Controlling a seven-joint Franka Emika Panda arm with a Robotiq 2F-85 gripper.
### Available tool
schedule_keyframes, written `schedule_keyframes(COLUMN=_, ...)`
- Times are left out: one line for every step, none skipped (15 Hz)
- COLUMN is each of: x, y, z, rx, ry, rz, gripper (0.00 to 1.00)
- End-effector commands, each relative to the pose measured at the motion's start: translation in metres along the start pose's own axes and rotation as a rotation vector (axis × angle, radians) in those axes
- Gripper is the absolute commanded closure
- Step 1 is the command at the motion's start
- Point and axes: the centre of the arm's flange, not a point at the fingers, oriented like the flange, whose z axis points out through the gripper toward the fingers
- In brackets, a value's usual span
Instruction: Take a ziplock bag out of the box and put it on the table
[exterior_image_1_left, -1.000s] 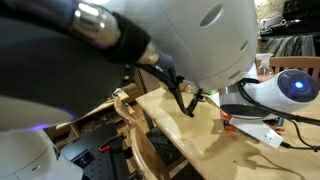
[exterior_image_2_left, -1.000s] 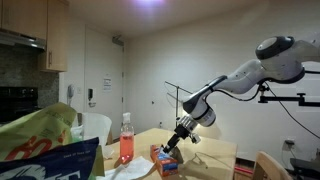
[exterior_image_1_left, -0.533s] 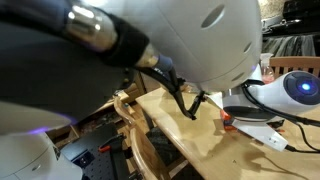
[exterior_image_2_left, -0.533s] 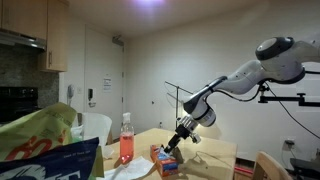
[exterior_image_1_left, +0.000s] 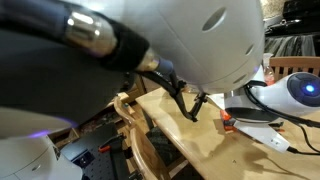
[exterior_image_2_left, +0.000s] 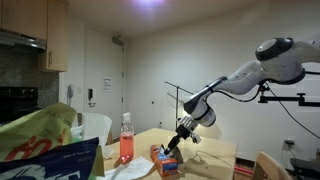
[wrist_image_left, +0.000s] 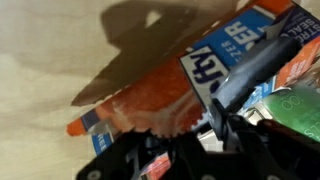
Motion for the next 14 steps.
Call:
schedule_keyframes(x=0.0040, y=0.0053, z=0.0002, rx=0.020, ry=-0.006, rz=0.008, gripper=0.96)
schedule_keyframes(x=0.0039, y=0.0065, z=-0.0007, rx=0.021, ry=-0.003, rz=0.008, gripper=1.00)
schedule_keyframes(x=0.0039, y=0.0070, z=-0.0009, rx=0.021, ry=-0.003, rz=0.009, gripper=1.00)
schedule_keyframes(x=0.0037, y=0.0071, z=-0.0010, rx=0.022, ry=-0.002, rz=0.009, gripper=1.00)
schedule_keyframes(x=0.0037, y=0.0069, z=-0.0010, rx=0.022, ry=-0.001, rz=0.007, gripper=1.00)
schedule_keyframes(x=0.0036, y=0.0063, z=-0.0008, rx=0.020, ry=-0.001, rz=0.005, gripper=1.00)
schedule_keyframes(x=0.0035, y=0.0059, z=-0.0008, rx=0.021, ry=-0.001, rz=0.004, gripper=1.00)
schedule_keyframes(x=0.0033, y=0.0053, z=-0.0009, rx=0.021, ry=0.000, rz=0.002, gripper=1.00)
schedule_keyframes(x=0.0033, y=0.0048, z=-0.0009, rx=0.021, ry=-0.001, rz=0.001, gripper=1.00)
schedule_keyframes(x=0.0035, y=0.0044, z=-0.0005, rx=0.021, ry=-0.006, rz=0.001, gripper=0.74)
schedule_keyframes(x=0.0034, y=0.0042, z=-0.0001, rx=0.021, ry=-0.010, rz=-0.002, gripper=0.73)
schedule_keyframes(x=0.0039, y=0.0040, z=0.0007, rx=0.024, ry=-0.015, rz=-0.008, gripper=0.66)
schedule_keyframes(x=0.0043, y=0.0042, z=0.0014, rx=0.029, ry=-0.018, rz=-0.010, gripper=0.60)
schedule_keyframes(x=0.0042, y=0.0040, z=0.0018, rx=0.032, ry=-0.020, rz=-0.009, gripper=0.51)
